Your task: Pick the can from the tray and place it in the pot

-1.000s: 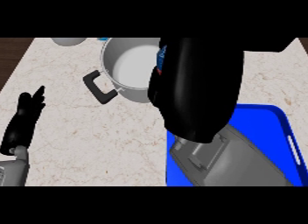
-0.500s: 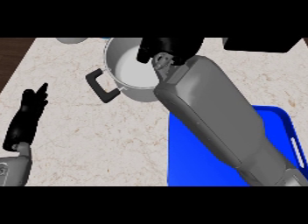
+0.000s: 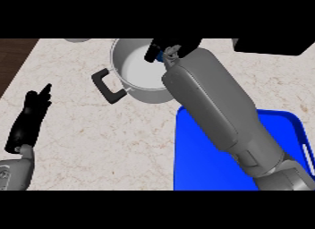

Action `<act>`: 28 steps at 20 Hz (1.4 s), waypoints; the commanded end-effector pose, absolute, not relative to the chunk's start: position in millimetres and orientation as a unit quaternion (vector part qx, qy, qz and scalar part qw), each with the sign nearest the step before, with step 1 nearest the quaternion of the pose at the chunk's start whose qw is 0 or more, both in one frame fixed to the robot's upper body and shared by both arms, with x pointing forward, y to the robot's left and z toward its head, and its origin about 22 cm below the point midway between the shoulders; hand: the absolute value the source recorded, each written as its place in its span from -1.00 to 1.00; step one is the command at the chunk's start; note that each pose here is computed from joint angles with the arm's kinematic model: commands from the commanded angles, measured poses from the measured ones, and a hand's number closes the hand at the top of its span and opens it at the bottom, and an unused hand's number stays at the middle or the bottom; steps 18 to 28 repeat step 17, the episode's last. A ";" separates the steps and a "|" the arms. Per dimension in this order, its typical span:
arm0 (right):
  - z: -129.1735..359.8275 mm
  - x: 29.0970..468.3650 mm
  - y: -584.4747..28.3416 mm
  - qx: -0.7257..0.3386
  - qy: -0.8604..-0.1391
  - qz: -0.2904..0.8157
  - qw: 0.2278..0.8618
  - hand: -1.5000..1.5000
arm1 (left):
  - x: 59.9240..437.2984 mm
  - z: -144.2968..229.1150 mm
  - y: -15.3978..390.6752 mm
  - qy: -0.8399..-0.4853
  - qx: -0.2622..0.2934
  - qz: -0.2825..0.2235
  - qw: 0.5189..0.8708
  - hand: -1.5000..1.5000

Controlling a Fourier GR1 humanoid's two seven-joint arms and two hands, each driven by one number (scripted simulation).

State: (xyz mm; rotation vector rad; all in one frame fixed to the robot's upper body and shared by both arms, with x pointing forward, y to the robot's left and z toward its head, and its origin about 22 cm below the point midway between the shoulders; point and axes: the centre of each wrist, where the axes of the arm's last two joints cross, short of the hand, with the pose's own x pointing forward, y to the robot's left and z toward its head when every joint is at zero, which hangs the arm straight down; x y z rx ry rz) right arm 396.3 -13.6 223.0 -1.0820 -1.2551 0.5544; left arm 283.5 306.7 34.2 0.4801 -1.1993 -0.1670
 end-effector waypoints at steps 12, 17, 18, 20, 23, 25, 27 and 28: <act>196.3 410.3 -24.9 -0.379 -0.685 -0.069 0.618 -1.00 | 284.5 34.0 312.9 -0.545 0.237 -0.067 0.801 0.00; 168.5 404.3 -33.8 -0.381 -0.690 -0.127 0.602 -1.00 | 274.1 31.8 332.4 -0.547 0.243 -0.057 0.799 0.00; 168.5 404.3 -33.8 -0.381 -0.690 -0.127 0.602 -1.00 | 274.1 31.8 332.4 -0.547 0.243 -0.057 0.799 0.00; 168.5 404.3 -33.8 -0.381 -0.690 -0.127 0.602 -1.00 | 274.1 31.8 332.4 -0.547 0.243 -0.057 0.799 0.00; 168.5 404.3 -33.8 -0.381 -0.690 -0.127 0.602 -1.00 | 274.1 31.8 332.4 -0.547 0.243 -0.057 0.799 0.00; 168.5 404.3 -33.8 -0.381 -0.690 -0.127 0.602 -1.00 | 274.1 31.8 332.4 -0.547 0.243 -0.057 0.799 0.00; 168.5 404.3 -33.8 -0.381 -0.690 -0.127 0.602 -1.00 | 274.1 31.8 332.4 -0.547 0.243 -0.057 0.799 0.00; 168.5 404.3 -33.8 -0.381 -0.690 -0.127 0.602 -1.00 | 274.1 31.8 332.4 -0.547 0.243 -0.057 0.799 0.00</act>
